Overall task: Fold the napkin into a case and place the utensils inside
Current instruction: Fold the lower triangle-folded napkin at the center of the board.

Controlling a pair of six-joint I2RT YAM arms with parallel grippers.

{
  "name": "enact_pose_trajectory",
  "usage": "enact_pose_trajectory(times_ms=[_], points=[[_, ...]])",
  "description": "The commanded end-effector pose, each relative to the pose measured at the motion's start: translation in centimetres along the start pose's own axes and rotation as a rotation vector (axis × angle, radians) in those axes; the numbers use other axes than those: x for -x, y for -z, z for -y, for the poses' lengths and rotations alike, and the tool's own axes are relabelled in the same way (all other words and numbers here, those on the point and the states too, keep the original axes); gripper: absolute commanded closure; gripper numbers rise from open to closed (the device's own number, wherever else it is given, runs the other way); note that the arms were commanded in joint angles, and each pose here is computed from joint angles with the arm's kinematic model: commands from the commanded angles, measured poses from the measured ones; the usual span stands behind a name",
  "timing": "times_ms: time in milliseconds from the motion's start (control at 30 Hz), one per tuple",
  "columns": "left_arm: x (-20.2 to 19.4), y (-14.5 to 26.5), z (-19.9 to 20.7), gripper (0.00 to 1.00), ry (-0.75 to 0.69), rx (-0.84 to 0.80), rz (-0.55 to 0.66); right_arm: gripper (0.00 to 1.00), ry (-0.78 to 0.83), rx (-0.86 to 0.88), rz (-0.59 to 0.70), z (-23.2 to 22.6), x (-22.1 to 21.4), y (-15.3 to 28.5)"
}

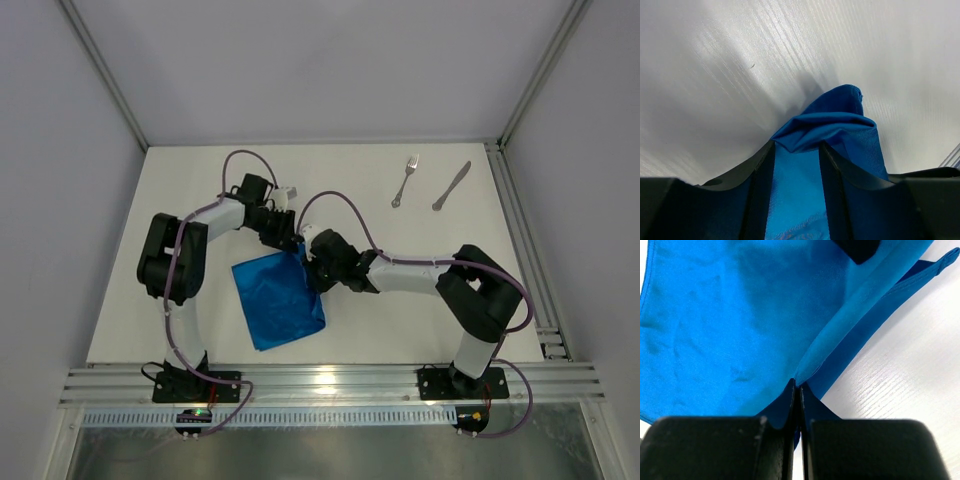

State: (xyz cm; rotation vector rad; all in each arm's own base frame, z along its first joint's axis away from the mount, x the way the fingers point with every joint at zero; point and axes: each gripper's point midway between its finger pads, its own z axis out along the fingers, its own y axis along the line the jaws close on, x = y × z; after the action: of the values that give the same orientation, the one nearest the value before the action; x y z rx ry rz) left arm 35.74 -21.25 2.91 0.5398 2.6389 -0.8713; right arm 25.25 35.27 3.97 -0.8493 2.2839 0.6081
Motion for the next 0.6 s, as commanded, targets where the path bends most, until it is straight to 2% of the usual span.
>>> enact_pose_trajectory(times_ms=[0, 133, 167, 300, 433, 567], points=[[1.1, 1.5, 0.8, 0.57, -0.012, -0.015, 0.025, 0.96, 0.016, 0.012, 0.042, -0.6, 2.0, 0.3], [1.3, 4.8, 1.3, 0.55, -0.017, -0.040, 0.060, 0.96, 0.026, -0.017, 0.018, -0.5, 2.3, 0.4], [1.2, 5.7, 0.3, 0.55, -0.014, -0.027, 0.070, 0.96, 0.031, -0.023, 0.018, -0.6, 2.4, 0.4], [-1.0, 8.7, -1.3, 0.59, -0.064, 0.008, 0.026, 0.96, 0.043, -0.043, 0.001, -0.6, 2.3, 0.3], [-6.1, 9.7, -2.2, 0.61, -0.091, 0.034, -0.118, 0.96, 0.054, -0.093, -0.003, -0.2, 2.4, 0.1], [-9.0, 9.6, -4.2, 0.59, -0.115, 0.102, -0.205, 0.96, 0.092, -0.132, -0.015, -0.5, 2.7, 0.0]])
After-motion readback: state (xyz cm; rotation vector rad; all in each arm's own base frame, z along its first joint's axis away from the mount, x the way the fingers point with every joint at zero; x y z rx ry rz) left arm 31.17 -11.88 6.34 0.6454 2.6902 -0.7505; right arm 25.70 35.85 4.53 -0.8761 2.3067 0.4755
